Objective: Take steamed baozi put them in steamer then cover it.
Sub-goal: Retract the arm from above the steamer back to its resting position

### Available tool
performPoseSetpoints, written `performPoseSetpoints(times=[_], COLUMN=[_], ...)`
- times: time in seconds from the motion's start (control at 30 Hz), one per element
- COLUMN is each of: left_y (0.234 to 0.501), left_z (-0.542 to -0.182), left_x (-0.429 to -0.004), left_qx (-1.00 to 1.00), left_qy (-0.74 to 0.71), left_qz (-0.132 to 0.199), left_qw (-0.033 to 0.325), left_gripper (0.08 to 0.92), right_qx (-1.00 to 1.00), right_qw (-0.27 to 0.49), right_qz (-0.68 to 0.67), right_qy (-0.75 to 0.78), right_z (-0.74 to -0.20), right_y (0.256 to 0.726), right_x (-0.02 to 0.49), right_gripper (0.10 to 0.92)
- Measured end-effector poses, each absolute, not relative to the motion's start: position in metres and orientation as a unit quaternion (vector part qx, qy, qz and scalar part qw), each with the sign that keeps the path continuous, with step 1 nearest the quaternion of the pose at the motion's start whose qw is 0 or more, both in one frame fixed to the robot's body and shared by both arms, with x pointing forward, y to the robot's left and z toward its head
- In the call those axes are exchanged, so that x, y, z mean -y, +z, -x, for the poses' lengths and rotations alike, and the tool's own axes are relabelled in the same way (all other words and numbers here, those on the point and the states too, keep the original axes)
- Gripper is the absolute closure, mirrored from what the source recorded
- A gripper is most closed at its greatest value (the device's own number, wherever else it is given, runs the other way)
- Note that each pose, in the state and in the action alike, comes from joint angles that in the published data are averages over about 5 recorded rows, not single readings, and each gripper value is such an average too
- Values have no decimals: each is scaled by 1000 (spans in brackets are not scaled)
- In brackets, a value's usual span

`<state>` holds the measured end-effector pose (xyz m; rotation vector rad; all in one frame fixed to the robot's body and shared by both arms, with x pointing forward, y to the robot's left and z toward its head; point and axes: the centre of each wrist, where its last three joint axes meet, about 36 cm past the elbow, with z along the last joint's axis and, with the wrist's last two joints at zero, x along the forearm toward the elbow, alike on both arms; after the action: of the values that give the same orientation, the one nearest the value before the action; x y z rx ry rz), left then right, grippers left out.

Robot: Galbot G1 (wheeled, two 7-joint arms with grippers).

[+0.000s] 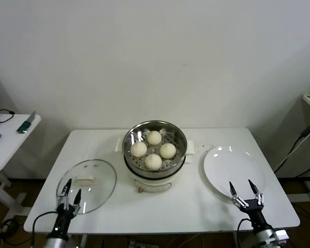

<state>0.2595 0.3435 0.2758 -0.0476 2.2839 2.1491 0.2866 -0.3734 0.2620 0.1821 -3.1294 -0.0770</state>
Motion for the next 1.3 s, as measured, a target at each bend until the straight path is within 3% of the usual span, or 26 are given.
performPoseSetpoints(times=[0.43, 1.3], left_y=[250, 239], left_z=[-285, -345], left_x=[-357, -357], left_qx=[-700, -684], left_qy=[714, 728], left_qz=[2, 1], left_qw=[-24, -41], left_gripper=[177, 177], right_qx=[998, 999], right_qw=[3, 1], right_qz=[-54, -41], right_qy=[-23, -16], right_z=[-277, -270], right_y=[263, 260], right_x=[372, 383], right_gripper=[200, 200])
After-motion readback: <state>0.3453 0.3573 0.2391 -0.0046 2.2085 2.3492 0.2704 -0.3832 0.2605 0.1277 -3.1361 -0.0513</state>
